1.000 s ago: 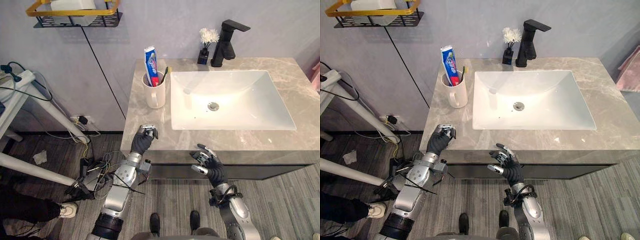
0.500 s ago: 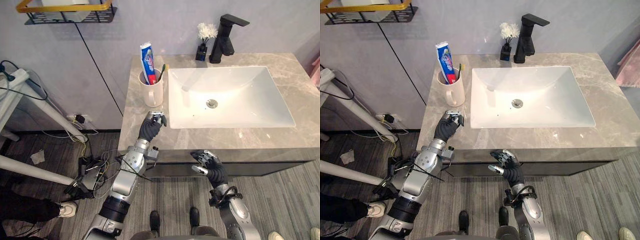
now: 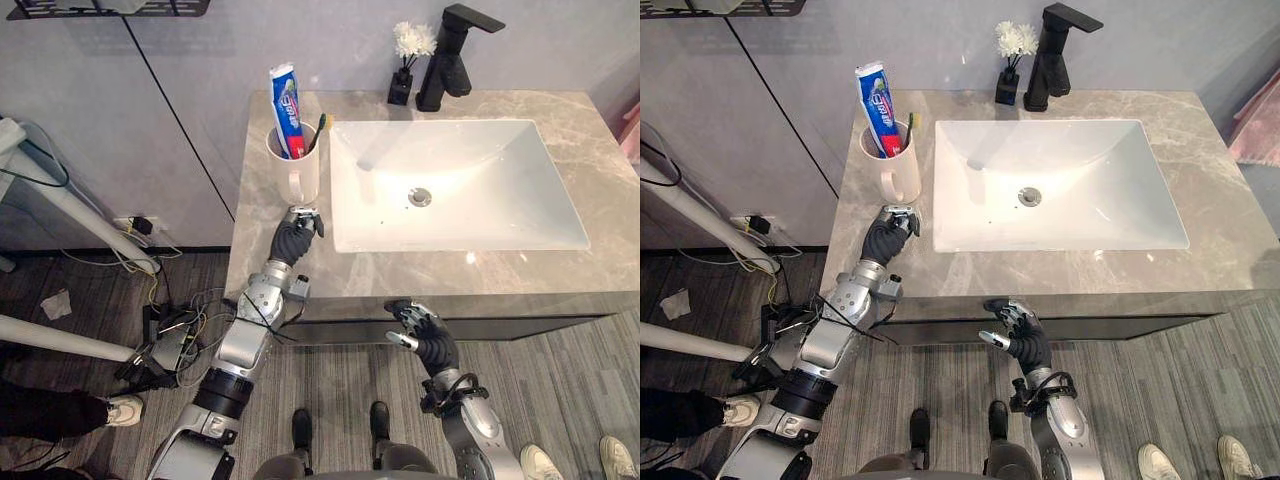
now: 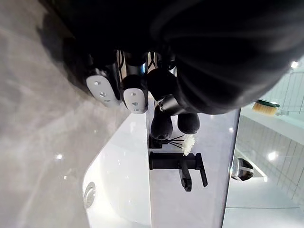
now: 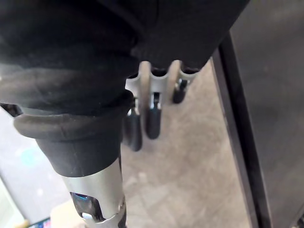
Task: Organize washtable
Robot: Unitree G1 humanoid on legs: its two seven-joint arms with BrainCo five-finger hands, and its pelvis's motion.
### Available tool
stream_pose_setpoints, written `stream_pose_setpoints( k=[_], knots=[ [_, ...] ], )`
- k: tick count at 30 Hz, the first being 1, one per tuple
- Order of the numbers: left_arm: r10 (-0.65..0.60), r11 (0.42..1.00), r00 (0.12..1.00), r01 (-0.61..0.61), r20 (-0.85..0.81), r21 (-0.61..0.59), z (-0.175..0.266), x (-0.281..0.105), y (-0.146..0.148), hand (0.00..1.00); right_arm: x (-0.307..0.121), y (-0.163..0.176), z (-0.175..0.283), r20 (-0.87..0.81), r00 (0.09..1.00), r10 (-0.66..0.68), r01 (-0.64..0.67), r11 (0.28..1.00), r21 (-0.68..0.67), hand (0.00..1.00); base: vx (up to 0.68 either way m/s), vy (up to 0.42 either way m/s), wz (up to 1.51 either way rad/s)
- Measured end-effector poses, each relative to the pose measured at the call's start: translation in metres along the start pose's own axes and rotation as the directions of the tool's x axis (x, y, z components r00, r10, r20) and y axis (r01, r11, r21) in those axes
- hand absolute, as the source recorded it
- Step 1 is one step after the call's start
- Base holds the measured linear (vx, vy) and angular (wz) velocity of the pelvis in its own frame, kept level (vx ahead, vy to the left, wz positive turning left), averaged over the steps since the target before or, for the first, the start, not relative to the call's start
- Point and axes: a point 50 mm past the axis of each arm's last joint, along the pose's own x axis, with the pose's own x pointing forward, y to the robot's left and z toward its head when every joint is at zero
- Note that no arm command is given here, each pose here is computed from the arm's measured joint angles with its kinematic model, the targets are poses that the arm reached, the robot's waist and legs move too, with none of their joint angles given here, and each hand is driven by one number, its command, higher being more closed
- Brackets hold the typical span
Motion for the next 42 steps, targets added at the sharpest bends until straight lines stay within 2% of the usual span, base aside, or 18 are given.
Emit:
stream_pose_setpoints(
  k=[21,42],
  knots=[
    [0.019,0.997,0.992,-0.028,0.125,0.065,0.029,0.024,0.017,1.0,0.0,-0.001,0.0,0.002,1.0,-0.003,0.003,1.0,-0.001,0.0,0.0,0.001,-0.01],
    [0.063,0.993,0.986,-0.077,0.153,0.091,0.041,0.037,0.031,1.0,0.0,-0.004,0.002,0.0,1.0,-0.001,0.001,1.0,-0.018,0.0,0.0,0.0,0.0]
  ],
)
